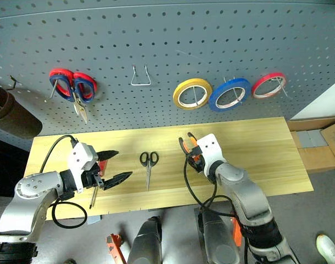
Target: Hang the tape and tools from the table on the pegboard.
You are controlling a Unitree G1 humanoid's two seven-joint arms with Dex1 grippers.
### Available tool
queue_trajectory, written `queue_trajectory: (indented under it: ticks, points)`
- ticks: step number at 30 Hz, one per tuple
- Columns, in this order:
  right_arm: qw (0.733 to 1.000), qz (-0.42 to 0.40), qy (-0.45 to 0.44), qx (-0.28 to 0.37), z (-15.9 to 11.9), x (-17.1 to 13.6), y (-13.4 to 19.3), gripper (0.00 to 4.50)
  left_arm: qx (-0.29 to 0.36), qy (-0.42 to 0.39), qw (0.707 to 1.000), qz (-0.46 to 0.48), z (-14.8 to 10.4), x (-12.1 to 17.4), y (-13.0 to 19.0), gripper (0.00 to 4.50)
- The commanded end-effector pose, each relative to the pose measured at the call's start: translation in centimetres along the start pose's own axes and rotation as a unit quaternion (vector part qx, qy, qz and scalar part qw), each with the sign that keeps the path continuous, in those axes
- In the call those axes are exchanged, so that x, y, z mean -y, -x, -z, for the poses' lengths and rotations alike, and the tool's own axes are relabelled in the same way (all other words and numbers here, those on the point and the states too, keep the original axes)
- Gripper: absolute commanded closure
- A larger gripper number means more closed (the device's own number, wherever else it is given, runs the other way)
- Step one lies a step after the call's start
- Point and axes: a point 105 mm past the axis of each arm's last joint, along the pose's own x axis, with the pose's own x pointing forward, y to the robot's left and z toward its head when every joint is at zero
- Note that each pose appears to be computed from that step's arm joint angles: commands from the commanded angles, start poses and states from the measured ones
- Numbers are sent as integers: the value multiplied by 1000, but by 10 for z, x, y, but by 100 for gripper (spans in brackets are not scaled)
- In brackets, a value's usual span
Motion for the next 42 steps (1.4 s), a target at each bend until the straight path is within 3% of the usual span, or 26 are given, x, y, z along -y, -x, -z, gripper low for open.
queue_trajectory:
  ticks: [1, 8, 17, 26, 42]
  points:
    - [997, -42, -1, 72, -32, -30, 24, 208, 34, 12, 999, -12, -16, 3, 7, 0]
    - [981, -52, 11, 185, -84, -47, 48, 208, 61, 10, 998, -24, -21, 6, 18, 0]
    - [960, -30, 40, 277, -144, -28, 30, 208, 113, 37, 992, -47, -32, 0, 28, 0]
    - [920, -37, 64, 385, -214, -37, 26, 208, 124, 41, 990, -51, -37, 2, 35, 0]
    - [874, -68, 65, 477, -275, -62, 27, 208, 149, 38, 987, -53, -38, 1, 30, 0]
